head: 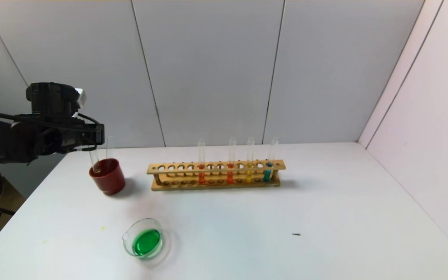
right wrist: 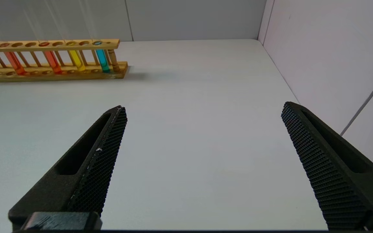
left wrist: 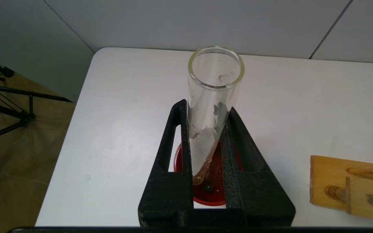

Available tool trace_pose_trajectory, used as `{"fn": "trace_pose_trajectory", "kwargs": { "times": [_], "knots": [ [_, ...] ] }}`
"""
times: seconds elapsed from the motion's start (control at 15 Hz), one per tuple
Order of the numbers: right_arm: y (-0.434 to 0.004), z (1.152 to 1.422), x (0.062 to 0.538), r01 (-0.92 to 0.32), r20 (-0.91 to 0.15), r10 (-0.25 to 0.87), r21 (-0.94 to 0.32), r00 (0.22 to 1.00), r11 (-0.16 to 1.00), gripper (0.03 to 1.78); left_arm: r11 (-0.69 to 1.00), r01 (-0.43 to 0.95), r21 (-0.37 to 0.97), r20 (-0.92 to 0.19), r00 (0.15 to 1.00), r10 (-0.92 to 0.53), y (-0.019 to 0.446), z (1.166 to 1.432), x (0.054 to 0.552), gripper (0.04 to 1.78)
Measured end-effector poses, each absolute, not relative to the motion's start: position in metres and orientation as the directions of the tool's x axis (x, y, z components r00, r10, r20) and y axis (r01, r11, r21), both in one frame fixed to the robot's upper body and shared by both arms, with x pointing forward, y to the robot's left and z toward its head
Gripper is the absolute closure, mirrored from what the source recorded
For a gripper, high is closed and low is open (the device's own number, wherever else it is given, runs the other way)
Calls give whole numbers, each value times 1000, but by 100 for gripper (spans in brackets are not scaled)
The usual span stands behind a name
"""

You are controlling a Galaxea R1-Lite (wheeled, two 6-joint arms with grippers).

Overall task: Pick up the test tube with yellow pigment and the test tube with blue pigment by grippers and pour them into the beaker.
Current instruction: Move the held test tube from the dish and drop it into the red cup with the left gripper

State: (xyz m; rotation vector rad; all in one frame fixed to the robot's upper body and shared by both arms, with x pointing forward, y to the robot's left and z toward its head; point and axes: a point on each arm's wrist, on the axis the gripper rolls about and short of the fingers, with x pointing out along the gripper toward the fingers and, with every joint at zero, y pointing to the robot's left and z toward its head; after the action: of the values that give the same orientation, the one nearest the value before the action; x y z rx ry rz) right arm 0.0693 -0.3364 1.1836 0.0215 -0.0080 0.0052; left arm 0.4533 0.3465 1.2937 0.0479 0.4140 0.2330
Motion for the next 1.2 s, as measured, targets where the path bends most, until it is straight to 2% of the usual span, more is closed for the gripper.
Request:
{"fn": "trace_pose_trajectory", "kwargs": {
  "times": [0.53,1.2],
  "knots": [
    [-336,1184,69,-5,9,5,21,1000,1000,7,978,-194,81,-397,894,210,335,1284,458,152],
    [-336,1184,69,-6,9,6,21,1000,1000,7,978,-192,80,-439,874,208,335,1247,451,152]
  ]
}}
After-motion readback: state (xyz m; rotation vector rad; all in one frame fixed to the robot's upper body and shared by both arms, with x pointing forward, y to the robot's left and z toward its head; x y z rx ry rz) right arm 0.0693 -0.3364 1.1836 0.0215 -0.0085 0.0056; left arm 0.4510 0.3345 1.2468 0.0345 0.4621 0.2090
